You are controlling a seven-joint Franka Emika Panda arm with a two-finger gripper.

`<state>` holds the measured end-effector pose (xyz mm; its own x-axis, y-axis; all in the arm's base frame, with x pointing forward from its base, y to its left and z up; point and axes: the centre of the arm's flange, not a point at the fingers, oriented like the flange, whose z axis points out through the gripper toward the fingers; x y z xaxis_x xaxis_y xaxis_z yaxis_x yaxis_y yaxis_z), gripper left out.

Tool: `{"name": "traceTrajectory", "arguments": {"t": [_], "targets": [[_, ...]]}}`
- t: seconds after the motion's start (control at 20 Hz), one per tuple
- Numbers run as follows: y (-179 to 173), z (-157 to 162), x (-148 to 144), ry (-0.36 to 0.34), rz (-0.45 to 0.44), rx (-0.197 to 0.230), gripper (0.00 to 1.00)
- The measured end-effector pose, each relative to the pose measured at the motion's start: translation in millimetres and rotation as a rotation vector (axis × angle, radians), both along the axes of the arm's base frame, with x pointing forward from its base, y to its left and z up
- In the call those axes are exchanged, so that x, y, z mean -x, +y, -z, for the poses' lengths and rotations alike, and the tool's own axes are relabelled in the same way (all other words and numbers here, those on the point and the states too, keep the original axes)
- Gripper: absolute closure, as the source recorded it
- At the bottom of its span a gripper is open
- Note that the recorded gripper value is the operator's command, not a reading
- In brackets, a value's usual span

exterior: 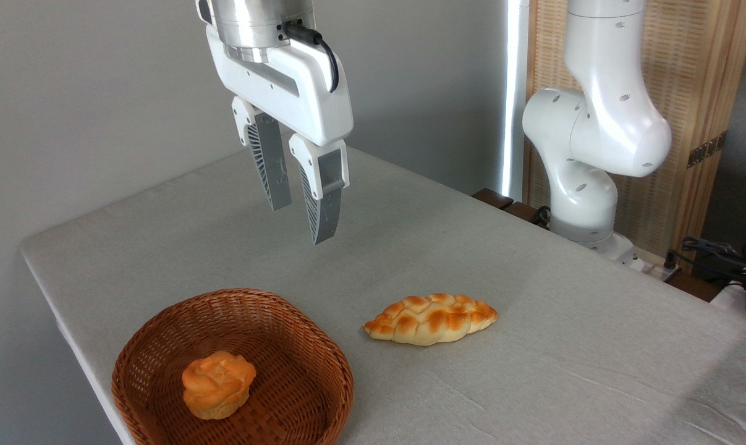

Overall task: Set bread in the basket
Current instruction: 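Move the open gripper down toward the braided bread roll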

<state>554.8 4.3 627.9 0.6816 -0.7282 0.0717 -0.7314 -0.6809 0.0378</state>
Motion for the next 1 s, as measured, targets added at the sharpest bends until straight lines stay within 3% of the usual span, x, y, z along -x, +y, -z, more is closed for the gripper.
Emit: {"name": "traceTrajectory", "arguments": {"t": [0.3,0.75,0.9,1.0], "targets": [[-19,0,0,0.002,0.034,0.001,0.0],[-19,1,1,0.003,0.034,0.001,0.0],[-20,13,11,0.032,0.046,0.002,0.0],[-24,24,25,0.052,0.102,0.004,0.0]]}}
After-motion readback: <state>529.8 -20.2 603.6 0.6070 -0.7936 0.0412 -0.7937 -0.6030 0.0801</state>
